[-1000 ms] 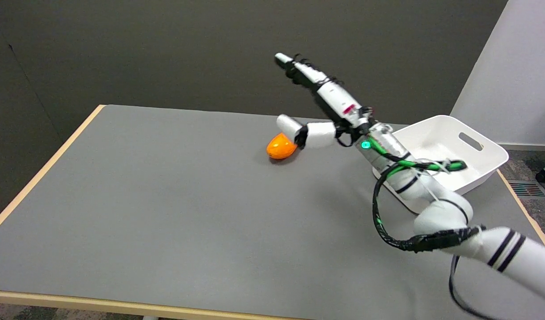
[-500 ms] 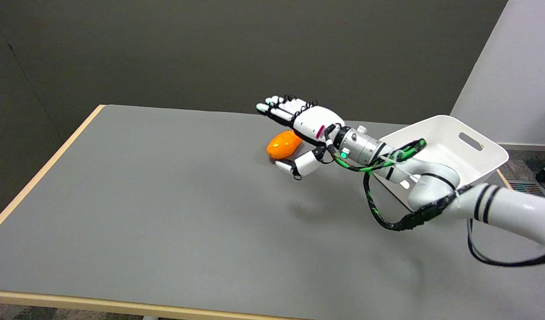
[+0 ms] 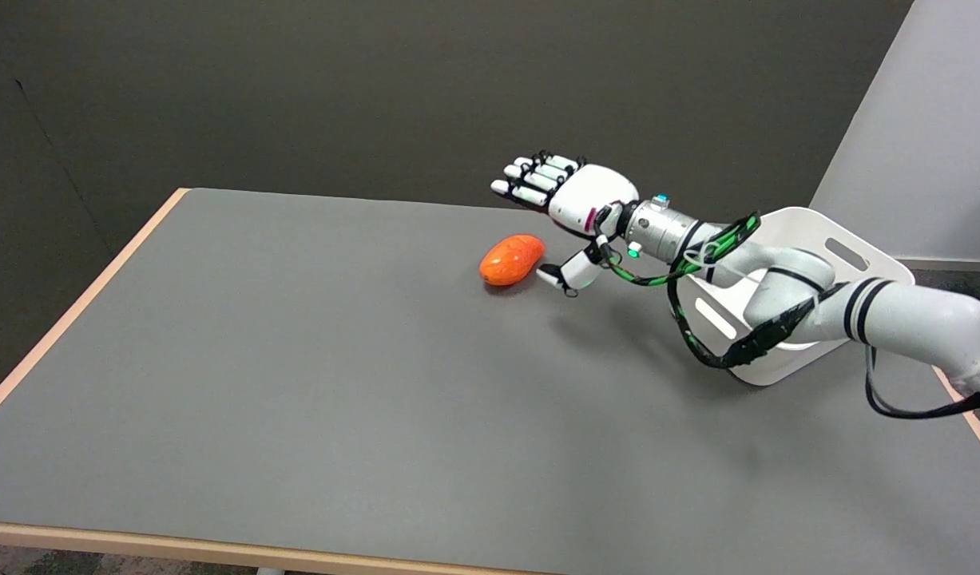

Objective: Pick up mango.

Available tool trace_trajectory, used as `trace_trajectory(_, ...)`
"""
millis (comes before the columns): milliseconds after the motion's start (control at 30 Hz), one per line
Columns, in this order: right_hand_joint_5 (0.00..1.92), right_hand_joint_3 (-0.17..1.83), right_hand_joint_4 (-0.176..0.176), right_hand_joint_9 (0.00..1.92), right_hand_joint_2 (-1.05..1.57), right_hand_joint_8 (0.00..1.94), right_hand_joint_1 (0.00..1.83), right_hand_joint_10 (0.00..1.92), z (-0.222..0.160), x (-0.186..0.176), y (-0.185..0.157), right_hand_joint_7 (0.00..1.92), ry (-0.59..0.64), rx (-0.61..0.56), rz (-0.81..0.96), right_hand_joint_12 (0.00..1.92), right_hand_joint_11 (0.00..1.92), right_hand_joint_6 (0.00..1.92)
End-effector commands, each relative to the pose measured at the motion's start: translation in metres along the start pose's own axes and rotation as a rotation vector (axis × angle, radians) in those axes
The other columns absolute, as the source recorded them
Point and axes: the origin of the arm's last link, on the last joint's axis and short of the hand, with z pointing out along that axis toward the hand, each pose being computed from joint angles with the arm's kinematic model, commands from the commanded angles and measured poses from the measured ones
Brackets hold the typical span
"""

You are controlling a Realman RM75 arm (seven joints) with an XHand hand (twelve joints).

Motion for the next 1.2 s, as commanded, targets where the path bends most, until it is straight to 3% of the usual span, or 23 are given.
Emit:
trace_trajectory(33, 0.0, 0.95, 0.049, 0.0, 0.59, 0.0, 0.53, 0.0, 0.006, 0.007, 0.026, 0.0, -0.041, 0.038, -0.246, 0.59, 0.0, 0.0)
trace_trajectory(467, 0.0, 1.0, 0.042, 0.0, 0.62, 0.01, 0.53, 0.18, 0.025, -0.032, -0.016, 0.0, -0.193, 0.185, -0.333, 0.66, 0.0, 0.0)
trace_trajectory(1200, 0.0, 0.97, 0.038, 0.0, 0.67, 0.03, 0.53, 0.2, 0.051, -0.014, -0.007, 0.0, -0.168, 0.115, -0.324, 0.69, 0.0, 0.0)
